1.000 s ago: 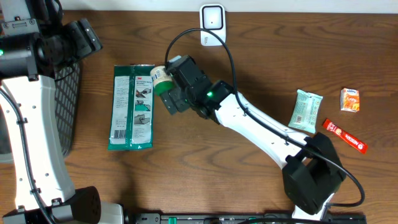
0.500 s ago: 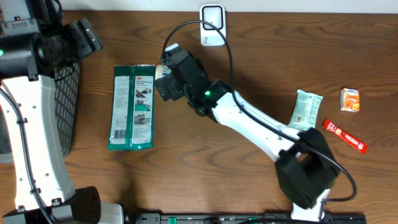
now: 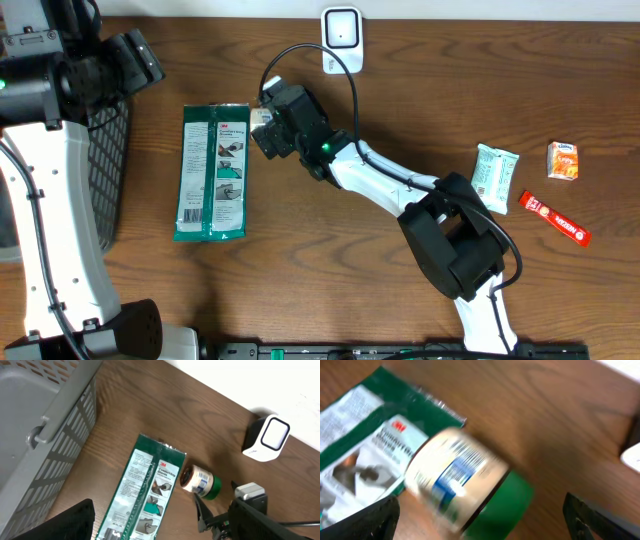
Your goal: Scan the item barcode
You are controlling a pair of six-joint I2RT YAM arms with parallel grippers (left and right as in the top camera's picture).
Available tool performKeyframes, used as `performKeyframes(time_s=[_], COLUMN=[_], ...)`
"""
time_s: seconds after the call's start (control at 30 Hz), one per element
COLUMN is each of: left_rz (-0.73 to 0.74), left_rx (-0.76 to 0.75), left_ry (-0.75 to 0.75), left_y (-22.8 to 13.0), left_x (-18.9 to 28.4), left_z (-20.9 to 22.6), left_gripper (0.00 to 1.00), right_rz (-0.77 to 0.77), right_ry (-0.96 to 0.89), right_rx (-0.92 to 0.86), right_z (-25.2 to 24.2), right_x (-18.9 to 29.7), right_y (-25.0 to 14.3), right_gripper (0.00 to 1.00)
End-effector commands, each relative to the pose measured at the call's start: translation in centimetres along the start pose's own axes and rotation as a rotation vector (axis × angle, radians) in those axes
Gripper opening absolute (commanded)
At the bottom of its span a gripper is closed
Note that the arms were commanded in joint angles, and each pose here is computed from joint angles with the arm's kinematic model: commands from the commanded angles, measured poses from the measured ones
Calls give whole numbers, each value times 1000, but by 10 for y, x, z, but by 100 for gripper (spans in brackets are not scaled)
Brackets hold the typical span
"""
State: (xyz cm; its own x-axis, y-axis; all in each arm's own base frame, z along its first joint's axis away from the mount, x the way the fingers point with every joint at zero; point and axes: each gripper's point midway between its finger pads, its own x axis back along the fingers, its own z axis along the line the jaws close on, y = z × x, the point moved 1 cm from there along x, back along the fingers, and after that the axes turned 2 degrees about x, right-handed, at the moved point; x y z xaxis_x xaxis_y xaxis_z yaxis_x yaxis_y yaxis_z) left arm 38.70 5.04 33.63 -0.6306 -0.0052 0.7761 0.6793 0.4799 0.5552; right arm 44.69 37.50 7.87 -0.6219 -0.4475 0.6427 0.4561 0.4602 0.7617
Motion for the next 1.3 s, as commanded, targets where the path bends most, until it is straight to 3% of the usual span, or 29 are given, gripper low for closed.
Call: performKeyframes(time_s=[0.0,0.2,0.37,0.53,0.87,1.03,1.27], left_rz=[1,1,1,2,1,2,2], left_rx=[-6,-6,-6,-6,-6,-6,-6], left_ry=[-4,-4,-4,-4,-4,-4,-4], left_y=[1,1,1,1,1,1,1], left_x=[0,0,0,0,0,0,0], left_z=[0,0,0,0,0,0,0], left_gripper=[85,85,85,85,85,85,85], right_rz=[38,161,277,316,193,151,46], right_ry=[114,332,377,363,122,100,208], right_rx=[61,113,105,142,170,141,172], right_z=[20,53,58,50,3,-14,-17], right_x=[2,14,27,59,87,64,28], right_y=[-9,-41,-65,-58,-7,-6,-5], right_gripper=[99,92,85,80,91,96,97])
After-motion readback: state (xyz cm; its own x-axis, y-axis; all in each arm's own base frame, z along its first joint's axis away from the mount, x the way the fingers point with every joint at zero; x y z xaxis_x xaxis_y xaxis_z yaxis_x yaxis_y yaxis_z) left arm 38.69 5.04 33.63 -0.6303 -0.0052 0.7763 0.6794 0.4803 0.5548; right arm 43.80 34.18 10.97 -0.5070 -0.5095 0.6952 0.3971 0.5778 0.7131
